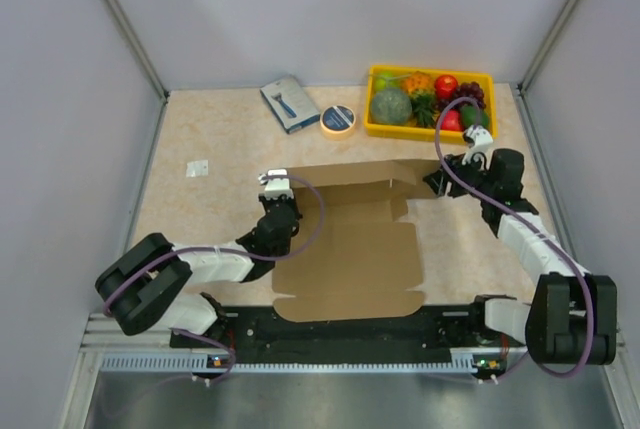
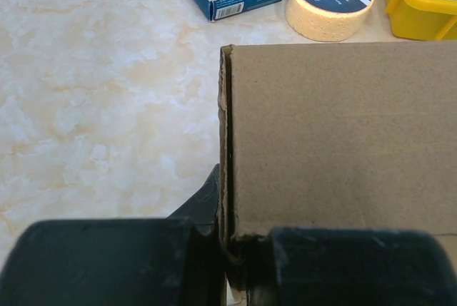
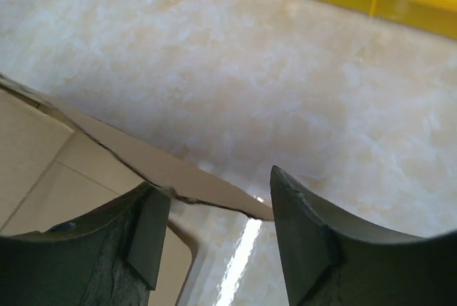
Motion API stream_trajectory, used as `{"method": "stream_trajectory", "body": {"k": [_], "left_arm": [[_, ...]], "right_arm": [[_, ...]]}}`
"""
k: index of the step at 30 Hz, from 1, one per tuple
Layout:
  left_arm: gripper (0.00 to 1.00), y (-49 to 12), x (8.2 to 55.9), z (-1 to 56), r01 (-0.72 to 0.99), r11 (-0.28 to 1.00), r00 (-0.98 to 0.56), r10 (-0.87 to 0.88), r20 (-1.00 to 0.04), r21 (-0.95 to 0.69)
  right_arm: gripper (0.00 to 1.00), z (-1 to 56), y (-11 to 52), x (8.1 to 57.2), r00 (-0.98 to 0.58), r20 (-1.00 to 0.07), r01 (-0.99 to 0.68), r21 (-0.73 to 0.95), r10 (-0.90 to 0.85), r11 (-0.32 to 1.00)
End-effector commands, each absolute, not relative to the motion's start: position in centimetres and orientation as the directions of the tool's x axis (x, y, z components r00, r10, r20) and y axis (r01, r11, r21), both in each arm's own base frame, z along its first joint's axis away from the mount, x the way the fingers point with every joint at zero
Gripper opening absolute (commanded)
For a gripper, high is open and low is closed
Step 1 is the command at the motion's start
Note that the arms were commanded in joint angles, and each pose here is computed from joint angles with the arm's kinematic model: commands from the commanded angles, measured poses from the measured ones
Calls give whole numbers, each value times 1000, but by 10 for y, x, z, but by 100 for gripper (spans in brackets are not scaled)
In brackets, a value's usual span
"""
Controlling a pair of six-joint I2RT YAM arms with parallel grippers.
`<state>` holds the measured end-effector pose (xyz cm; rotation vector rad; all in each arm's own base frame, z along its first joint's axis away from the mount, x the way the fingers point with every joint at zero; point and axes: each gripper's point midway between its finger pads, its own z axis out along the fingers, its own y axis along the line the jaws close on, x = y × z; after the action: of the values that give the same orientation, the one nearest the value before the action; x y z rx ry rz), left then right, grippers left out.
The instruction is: Fold the paper box
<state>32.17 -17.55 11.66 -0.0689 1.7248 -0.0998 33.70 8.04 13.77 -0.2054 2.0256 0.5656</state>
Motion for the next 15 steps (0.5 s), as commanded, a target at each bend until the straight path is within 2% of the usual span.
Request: {"method": "stream_trajectory", "body": {"k": [1,2,3,5,6,7,8,11,15], "left_arm": [[0,-173,314,96,38,998,-218,-48,-975,-58],[0,-172,315,94,25,998,-227,-56,-972,-63],[0,-170,317,95,0,998,-223,-60,-973,-62],[0,-170,319,95,-10,998,-221,-58,-973,-57],[0,-169,321,97,-26,998,-213,-66,-975,-61],[0,-170,321,97,-31,997,-214,-72,-974,-67],[0,-169,322,96,-36,997,-215,-73,-974,-67],[0,-173,324,97,-35,996,-215,-87,-973,-81],[0,-178,325,98,-27,994,-214,-112,-970,-109]], "right_arm": [[54,179,104,344,-287,-957,-591,203,31,781],[49,182,108,341,-290,-956,-601,219,46,768],[35,183,116,336,-292,-955,-620,224,44,752],[24,179,119,330,-321,-946,-575,225,36,787],[9,177,123,327,-329,-944,-559,216,25,800],[3,180,125,324,-350,-935,-533,251,60,808],[0,185,125,322,-351,-932,-504,271,92,820],[0,183,138,309,-434,-875,-442,415,215,795],[0,164,150,295,-520,-807,-301,480,280,824]]}}
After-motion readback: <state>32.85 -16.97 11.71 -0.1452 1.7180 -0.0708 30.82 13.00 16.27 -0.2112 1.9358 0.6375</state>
